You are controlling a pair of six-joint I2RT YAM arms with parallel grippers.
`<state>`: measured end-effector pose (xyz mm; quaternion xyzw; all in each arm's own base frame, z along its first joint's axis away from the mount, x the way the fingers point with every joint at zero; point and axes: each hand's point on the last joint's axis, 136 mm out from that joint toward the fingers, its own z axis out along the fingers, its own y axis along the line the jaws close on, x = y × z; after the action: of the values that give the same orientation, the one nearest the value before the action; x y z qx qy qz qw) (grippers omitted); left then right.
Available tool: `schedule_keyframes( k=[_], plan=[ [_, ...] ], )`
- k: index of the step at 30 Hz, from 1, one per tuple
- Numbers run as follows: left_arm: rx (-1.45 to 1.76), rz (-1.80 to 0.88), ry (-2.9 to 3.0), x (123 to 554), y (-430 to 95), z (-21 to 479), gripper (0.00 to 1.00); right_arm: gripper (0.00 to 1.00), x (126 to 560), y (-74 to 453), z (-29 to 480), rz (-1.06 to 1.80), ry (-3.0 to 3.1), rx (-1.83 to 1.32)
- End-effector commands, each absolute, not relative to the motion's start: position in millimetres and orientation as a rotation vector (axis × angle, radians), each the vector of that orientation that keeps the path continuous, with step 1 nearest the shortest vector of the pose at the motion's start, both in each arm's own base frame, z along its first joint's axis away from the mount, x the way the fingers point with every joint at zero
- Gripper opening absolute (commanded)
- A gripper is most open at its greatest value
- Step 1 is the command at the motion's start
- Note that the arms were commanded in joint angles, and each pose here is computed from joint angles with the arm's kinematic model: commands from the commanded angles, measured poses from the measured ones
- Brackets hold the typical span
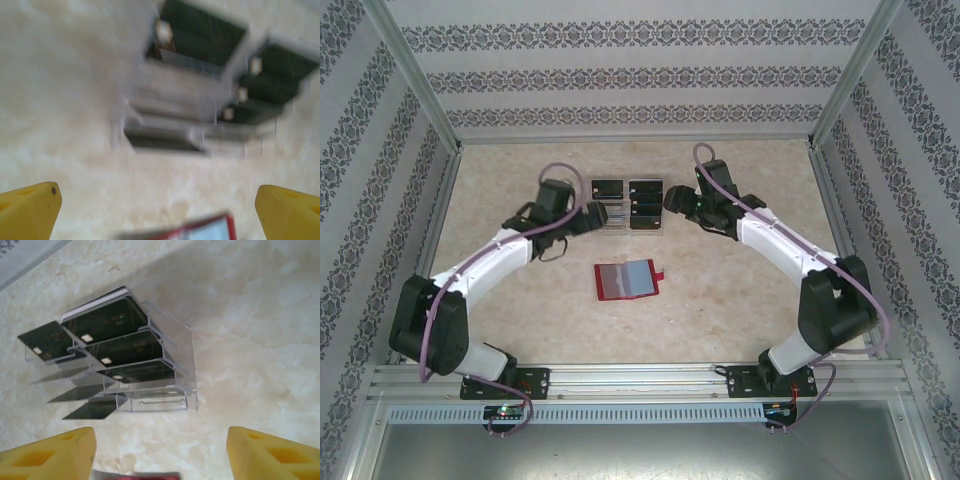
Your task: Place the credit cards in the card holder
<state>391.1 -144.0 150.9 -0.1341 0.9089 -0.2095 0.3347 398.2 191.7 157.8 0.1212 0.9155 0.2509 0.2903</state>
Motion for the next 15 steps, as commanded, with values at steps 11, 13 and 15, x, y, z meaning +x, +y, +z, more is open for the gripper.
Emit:
schedule_keyframes(
  k=[11, 13, 15],
  plan=[
    [-0.568, -1.070, 2.041, 527.0, -150.3, 179.0, 1.00, 0.89, 474.2, 197.4, 138.2, 0.966, 2.296, 0.620],
    [-0.605, -1.100, 2.011, 537.2, -150.7, 172.9, 1.00, 0.89, 483.8, 194.9, 128.8, 1.017, 2.260, 0.711],
    [-0.628, -1.111, 1.989, 543.5, -149.8, 169.0, 1.00, 0.89, 490.6, 191.7, 121.5, 1.043, 2.231, 0.782]
  ],
)
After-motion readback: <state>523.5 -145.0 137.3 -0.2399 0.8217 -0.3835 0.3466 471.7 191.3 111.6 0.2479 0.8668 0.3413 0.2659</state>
